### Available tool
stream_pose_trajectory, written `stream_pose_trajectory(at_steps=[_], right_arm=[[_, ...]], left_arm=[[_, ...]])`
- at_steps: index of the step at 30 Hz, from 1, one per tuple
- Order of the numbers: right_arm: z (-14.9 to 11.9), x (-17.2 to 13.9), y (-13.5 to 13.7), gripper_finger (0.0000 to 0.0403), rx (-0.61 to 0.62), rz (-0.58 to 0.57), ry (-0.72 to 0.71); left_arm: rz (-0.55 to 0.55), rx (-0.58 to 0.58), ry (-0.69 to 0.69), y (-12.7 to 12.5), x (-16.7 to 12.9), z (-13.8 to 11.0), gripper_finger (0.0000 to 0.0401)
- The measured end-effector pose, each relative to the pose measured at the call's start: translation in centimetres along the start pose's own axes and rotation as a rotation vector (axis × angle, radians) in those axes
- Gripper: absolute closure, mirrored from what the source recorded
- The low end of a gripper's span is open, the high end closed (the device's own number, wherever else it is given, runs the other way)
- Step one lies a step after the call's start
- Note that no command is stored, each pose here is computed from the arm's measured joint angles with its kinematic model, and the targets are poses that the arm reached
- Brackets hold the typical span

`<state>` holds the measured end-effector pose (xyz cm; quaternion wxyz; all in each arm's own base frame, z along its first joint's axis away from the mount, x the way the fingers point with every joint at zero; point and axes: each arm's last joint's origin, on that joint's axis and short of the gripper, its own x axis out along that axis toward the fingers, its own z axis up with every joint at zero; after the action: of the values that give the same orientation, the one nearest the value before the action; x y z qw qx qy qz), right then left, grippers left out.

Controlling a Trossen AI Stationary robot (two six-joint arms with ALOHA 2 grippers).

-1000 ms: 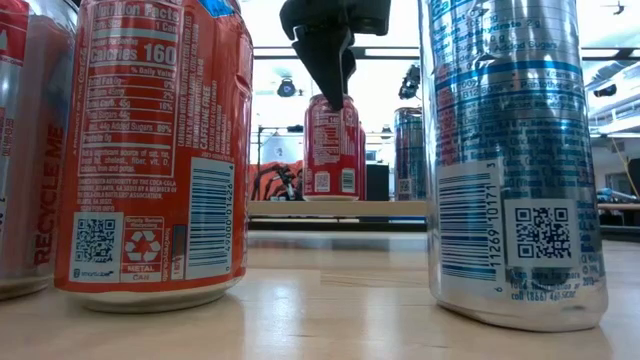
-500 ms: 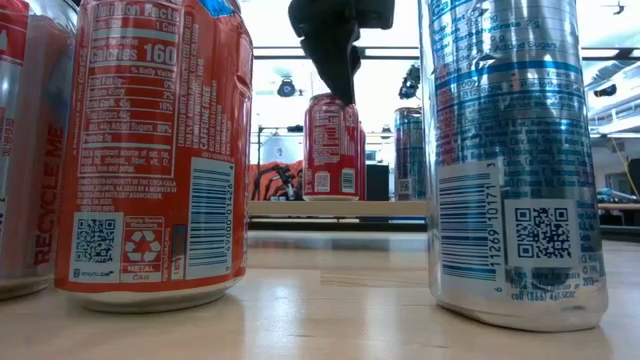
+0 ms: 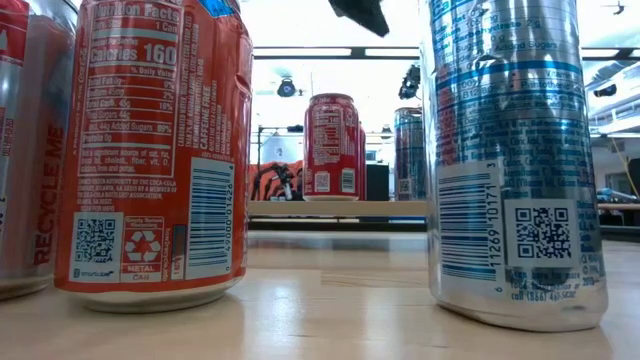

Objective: Place canned beverage on shelf
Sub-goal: Put the right red soda can on the shelf

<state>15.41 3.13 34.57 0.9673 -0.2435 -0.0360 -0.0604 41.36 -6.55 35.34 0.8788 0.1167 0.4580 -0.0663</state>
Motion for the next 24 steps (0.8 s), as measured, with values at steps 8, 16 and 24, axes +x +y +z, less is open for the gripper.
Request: stream_pose_trajectory(at_steps=[8, 16, 24], right_arm=[[0.2, 0.0, 0.1, 0.0034, 0.005, 0.058, -0.048], [0.1, 0.3, 0.3, 0.0034, 0.010, 0.064, -0.037], [0.1, 1.0, 0.7, 0.0034, 0.004, 0.064, -0.046]], left_arm=[[-0.062, -0.188, 0.039, -4.6, 0.1, -0.2, 0.0053], [0.007, -0.316, 0.079, -8.8, -0.6, -0.7, 0.0053], [-0.016, -0.444, 0.090, -13.5, -1.6, -1.3, 0.0053]])
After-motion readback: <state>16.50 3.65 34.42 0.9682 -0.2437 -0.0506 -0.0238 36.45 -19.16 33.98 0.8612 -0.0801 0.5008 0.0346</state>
